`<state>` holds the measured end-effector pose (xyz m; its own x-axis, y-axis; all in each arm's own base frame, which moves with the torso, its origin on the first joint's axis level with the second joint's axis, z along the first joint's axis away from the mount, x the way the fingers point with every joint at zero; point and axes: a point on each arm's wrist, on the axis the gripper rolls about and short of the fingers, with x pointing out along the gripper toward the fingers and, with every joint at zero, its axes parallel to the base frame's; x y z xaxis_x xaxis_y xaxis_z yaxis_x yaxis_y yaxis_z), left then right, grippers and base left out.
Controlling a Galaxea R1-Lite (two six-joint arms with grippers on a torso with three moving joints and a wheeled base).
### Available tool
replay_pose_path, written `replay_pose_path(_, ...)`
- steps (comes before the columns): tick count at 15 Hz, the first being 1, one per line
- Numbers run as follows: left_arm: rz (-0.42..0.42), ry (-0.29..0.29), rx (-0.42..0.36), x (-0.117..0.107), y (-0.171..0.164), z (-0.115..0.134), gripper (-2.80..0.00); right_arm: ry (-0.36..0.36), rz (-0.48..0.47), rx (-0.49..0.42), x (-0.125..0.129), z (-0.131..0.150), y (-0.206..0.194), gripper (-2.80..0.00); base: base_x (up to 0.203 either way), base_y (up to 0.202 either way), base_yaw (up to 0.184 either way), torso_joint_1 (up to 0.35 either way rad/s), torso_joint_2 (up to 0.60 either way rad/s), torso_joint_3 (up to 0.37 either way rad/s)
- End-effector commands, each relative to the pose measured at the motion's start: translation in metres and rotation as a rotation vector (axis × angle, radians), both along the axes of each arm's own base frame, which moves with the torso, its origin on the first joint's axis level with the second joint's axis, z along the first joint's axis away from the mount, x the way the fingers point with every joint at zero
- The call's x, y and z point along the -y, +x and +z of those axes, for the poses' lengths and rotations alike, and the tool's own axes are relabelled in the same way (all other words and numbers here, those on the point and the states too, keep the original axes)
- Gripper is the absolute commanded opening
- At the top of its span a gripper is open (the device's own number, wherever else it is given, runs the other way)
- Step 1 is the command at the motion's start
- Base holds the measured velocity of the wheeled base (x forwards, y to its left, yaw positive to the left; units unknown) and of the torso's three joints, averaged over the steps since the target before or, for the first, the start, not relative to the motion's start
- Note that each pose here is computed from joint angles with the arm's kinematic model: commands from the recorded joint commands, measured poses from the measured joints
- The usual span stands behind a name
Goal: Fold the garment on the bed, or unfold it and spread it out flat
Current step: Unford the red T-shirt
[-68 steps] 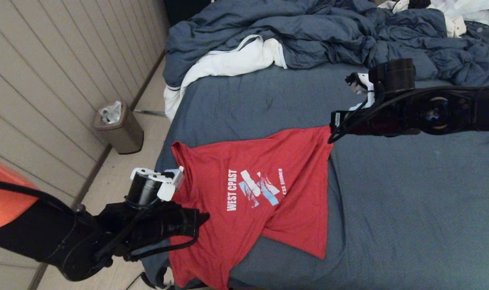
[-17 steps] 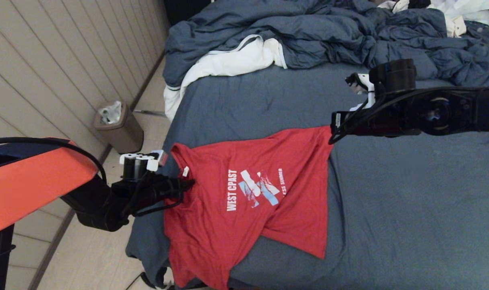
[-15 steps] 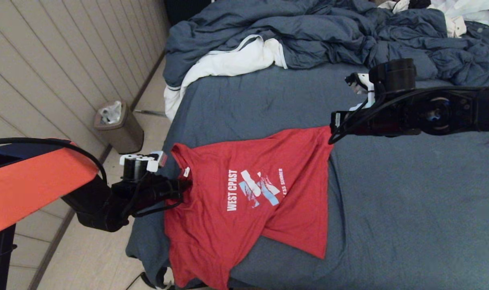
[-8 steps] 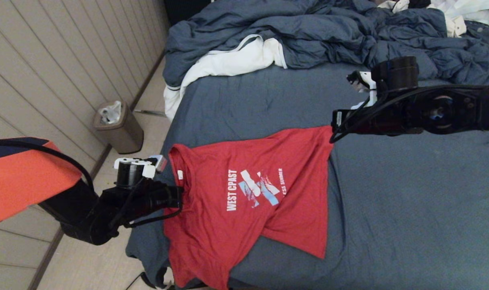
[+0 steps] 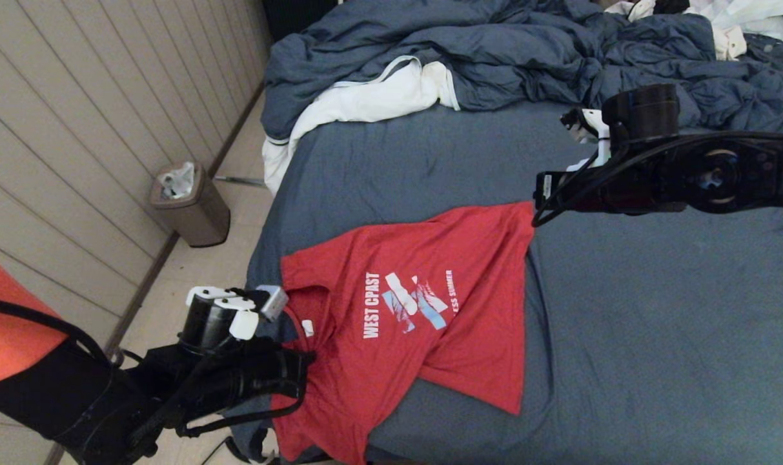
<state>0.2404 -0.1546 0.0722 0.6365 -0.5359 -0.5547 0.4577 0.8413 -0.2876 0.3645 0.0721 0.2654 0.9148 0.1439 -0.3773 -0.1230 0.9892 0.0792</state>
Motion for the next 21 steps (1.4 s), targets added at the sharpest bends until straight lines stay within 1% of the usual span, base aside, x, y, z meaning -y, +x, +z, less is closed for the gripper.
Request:
replay_pose_path(1, -0.087, 0.024, -0.058, 0.015, -0.023, -0.002, -2.80, 0.000, 0.001, 0.001, 0.000, 0.000, 0.000, -2.80, 0.000, 0.000, 0.000, 0.000, 0.00, 0.000)
replay_pose_path(2, -0.116, 0.043, -0.090, 0.021, -0.028, -0.007, -2.80, -0.002, -0.001, -0.001, 0.000, -0.001, 0.001, -2.80, 0.000, 0.000, 0.000, 0.000, 0.00, 0.000)
replay_pose_path(5, -0.175, 0.067, -0.134, 0.033, -0.034, -0.019, -2.80, -0.005, -0.001, -0.006, 0.000, -0.003, 0.002, -2.80, 0.000, 0.000, 0.000, 0.000, 0.00, 0.000)
replay_pose_path(8, -0.183, 0.072, -0.147, 0.038, -0.032, -0.026, -2.80, -0.005, -0.002, -0.013, 0.000, -0.005, 0.004, -2.80, 0.000, 0.000, 0.000, 0.000, 0.00, 0.000)
replay_pose_path(9, -0.186, 0.072, -0.149, 0.039, -0.033, -0.026, 0.00, -0.007, -0.001, -0.016, -0.001, -0.007, 0.006, -2.80, 0.000, 0.000, 0.000, 0.000, 0.00, 0.000)
replay_pose_path(12, -0.187, 0.043, -0.115, 0.039, -0.035, -0.015, 0.00, -0.010, -0.001, -0.026, -0.001, -0.011, 0.009, -2.80, 0.000, 0.000, 0.000, 0.000, 0.00, 0.000)
replay_pose_path(16, -0.173, -0.040, 0.007, 0.034, -0.040, 0.023, 0.00, -0.006, -0.001, -0.027, -0.002, -0.011, 0.010, -2.80, 0.000, 0.000, 0.000, 0.000, 0.00, 0.000)
replay_pose_path(17, -0.140, -0.051, 0.039, 0.036, -0.035, 0.031, 0.00, -0.007, -0.002, -0.029, -0.002, -0.012, 0.011, -2.80, 0.000, 0.000, 0.000, 0.000, 0.00, 0.000)
replay_pose_path(18, -0.091, -0.056, 0.056, 0.032, -0.025, 0.036, 0.00, -0.008, -0.002, -0.031, -0.002, -0.013, 0.011, -2.80, 0.000, 0.000, 0.000, 0.000, 0.00, 0.000)
replay_pose_path(20, 0.019, -0.052, 0.064, 0.018, 0.006, 0.042, 0.00, -0.007, -0.001, -0.029, -0.002, -0.011, 0.008, -2.80, 0.000, 0.000, 0.000, 0.000, 0.00, 0.000)
replay_pose_path(21, 0.083, -0.043, 0.054, 0.010, 0.028, 0.041, -2.80, -0.007, 0.000, -0.029, -0.002, -0.011, 0.007, -2.80, 0.000, 0.000, 0.000, 0.000, 0.00, 0.000)
